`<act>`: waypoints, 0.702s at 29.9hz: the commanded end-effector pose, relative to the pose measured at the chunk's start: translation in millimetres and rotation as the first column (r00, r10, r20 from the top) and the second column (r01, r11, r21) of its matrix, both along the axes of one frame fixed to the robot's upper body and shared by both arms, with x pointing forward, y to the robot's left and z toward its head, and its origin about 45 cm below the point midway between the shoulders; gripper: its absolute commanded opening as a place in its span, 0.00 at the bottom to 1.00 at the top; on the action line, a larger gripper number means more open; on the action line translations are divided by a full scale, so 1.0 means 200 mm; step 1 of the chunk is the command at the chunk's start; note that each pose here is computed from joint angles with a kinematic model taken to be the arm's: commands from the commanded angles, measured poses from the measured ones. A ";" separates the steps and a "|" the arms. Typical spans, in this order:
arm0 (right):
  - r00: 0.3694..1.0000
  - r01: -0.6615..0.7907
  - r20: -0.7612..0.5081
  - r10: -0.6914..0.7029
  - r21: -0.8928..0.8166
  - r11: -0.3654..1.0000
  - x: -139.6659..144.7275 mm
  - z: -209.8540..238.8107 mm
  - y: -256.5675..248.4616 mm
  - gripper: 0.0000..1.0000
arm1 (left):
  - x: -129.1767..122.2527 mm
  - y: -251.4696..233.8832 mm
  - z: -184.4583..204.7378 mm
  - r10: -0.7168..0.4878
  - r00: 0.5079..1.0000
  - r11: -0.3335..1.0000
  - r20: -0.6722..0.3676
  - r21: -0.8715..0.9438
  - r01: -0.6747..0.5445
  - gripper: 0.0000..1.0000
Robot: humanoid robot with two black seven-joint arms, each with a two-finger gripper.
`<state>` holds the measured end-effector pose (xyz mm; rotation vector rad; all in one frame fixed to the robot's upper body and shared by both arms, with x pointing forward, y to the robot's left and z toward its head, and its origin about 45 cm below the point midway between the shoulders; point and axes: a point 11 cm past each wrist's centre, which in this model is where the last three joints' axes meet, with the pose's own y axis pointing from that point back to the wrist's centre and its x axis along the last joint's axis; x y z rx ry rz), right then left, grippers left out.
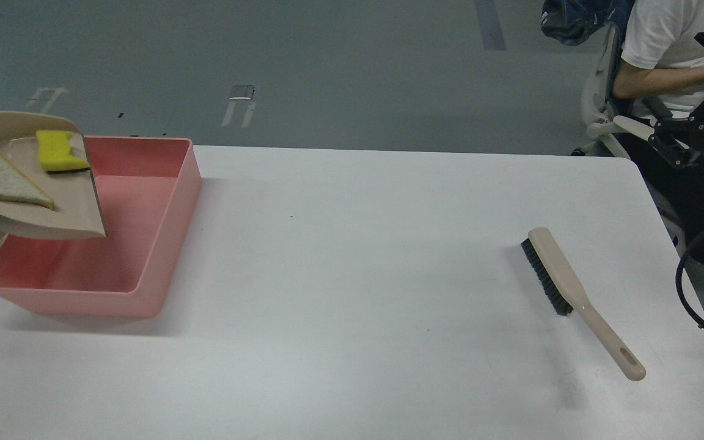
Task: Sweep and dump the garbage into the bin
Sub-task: 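Tip the dustpan with the left gripper to dump trash into the bin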
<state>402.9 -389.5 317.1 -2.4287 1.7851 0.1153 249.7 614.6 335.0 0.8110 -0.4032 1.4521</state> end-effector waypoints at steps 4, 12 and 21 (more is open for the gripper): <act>1.000 0.008 0.006 -0.008 0.005 1.000 0.00 0.01 -0.01 0.99 | 0.11 -0.07 0.16 -0.120 0.992 0.963 -0.040 0.237 0.126 0.20; 1.000 0.002 0.014 -0.003 0.048 0.999 0.00 0.02 -0.02 0.99 | 0.19 -0.22 0.27 -0.247 0.964 0.911 -0.095 0.316 0.264 0.21; 1.000 -0.001 0.018 0.000 0.050 0.999 0.00 0.02 -0.01 0.99 | 0.23 -0.29 0.42 -0.293 0.952 0.877 -0.090 0.371 0.305 0.21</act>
